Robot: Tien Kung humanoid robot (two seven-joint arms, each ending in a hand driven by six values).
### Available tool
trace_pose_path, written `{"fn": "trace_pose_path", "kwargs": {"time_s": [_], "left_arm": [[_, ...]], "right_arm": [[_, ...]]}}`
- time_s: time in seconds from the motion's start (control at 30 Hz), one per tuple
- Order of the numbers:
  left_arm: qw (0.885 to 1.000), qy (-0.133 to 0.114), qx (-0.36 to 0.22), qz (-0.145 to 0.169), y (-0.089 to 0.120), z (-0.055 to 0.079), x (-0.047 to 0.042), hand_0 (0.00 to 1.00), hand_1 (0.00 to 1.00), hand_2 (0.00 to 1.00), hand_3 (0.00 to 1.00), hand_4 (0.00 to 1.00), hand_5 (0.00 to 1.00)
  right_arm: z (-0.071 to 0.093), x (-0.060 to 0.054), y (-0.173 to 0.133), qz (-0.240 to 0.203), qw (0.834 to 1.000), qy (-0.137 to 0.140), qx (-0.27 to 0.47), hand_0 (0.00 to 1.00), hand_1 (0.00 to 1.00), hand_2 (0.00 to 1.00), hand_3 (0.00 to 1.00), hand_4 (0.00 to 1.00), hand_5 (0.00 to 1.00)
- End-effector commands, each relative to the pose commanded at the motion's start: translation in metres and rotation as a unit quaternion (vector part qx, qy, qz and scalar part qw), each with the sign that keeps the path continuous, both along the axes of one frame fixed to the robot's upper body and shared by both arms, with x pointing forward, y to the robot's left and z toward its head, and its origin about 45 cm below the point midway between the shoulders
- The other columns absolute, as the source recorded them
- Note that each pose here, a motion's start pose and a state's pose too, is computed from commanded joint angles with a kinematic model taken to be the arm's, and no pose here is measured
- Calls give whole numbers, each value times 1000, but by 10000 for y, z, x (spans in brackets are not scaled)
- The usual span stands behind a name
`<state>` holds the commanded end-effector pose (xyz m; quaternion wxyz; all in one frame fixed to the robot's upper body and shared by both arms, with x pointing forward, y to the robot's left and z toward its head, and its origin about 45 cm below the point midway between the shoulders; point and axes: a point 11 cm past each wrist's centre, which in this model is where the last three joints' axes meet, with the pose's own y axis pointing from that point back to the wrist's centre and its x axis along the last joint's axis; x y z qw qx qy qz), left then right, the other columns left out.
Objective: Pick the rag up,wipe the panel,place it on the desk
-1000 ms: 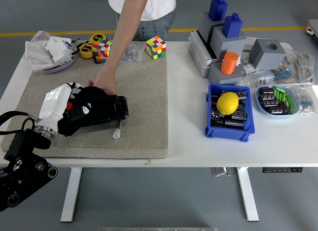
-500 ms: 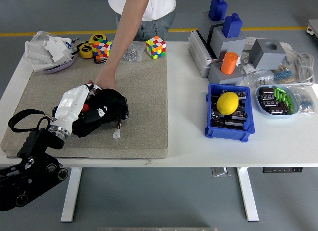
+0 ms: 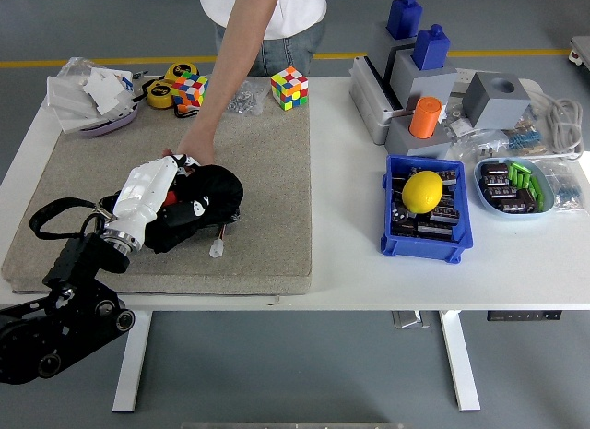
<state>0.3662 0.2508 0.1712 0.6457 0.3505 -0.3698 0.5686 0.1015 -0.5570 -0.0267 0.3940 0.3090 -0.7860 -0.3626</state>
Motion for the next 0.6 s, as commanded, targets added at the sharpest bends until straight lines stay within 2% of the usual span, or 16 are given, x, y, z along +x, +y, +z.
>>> {"fn": "trace_pose_path", "kwargs": {"time_s": [0.3, 0.6], "left_arm": [[1000, -2, -2, -9, -88, 19, 28, 185, 60, 261, 571, 500, 105], [1000, 1, 8, 16, 130, -20, 24, 185, 61, 261, 571, 500, 102]], "right_arm": [[5, 19, 0, 2, 1000, -1, -1, 750, 638, 690, 591, 956, 576], [3, -3, -5, -1, 1000, 0, 0, 750, 638, 690, 591, 956, 574]]}}
